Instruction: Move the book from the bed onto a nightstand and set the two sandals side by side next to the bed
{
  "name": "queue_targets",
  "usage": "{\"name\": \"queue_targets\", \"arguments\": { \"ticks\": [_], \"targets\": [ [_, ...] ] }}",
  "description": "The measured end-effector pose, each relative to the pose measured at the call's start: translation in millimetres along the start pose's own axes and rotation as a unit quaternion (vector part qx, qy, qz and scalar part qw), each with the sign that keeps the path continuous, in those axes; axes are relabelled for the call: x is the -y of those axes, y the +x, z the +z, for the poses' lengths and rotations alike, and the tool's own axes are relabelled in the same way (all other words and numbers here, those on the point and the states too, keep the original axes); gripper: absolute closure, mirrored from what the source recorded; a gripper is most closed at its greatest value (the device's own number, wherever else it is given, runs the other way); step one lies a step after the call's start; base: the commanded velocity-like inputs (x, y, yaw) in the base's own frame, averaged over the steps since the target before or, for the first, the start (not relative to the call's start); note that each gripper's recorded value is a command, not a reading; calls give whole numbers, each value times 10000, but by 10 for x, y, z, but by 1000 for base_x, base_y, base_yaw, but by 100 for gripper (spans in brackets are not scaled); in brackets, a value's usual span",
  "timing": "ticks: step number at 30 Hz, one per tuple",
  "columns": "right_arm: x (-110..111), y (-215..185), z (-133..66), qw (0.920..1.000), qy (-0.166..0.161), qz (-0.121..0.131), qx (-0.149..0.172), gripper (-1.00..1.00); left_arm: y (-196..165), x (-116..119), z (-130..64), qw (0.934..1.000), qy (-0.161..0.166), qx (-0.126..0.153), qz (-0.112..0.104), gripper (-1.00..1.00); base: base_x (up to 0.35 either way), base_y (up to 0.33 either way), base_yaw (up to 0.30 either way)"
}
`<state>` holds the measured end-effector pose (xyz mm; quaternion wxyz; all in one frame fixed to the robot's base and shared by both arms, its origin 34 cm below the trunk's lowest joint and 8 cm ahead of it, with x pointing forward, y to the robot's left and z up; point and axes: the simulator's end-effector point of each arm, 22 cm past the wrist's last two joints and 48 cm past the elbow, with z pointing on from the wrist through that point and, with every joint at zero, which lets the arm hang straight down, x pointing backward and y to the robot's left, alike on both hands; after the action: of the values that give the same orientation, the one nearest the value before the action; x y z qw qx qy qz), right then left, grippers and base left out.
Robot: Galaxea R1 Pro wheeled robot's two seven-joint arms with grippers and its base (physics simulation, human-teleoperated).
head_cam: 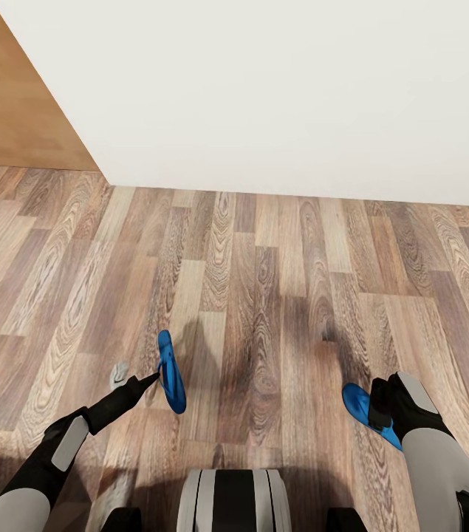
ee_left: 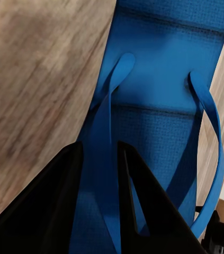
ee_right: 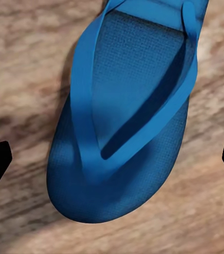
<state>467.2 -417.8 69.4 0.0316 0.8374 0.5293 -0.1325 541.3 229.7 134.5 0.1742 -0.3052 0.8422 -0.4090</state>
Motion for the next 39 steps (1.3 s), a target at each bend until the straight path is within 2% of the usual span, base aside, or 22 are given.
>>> {"name": "queue_targets", "arguments": {
  "ticks": [5, 10, 14, 26, 32, 39],
  "targets": [
    [1, 17, 0, 10000, 0, -32, -39, -100, 0, 0, 0, 10000, 0, 0, 0, 100, 0, 0, 0],
    [19, 167, 3, 9989, 11, -293, -374, -100, 0, 0, 0, 10000, 0, 0, 0, 100, 0, 0, 0],
    [34, 209, 6, 9982, 24, -363, -468, -100, 0, 0, 0, 10000, 0, 0, 0, 100, 0, 0, 0],
    [32, 217, 6, 9981, 16, -378, -486, -100, 41, 31, 35, 10000, 35, -12, -32, 100, 0, 0, 0],
    [-59, 225, 6, 9979, -197, -370, -494, -100, 53, 41, 46, 10000, 46, -15, -39, 100, 0, 0, 0],
    [-70, 226, 8, 9978, -227, -368, -494, -100, 23, 42, 46, 10000, 49, 55, 22, 100, 0, 0, 0]
  ]
}}
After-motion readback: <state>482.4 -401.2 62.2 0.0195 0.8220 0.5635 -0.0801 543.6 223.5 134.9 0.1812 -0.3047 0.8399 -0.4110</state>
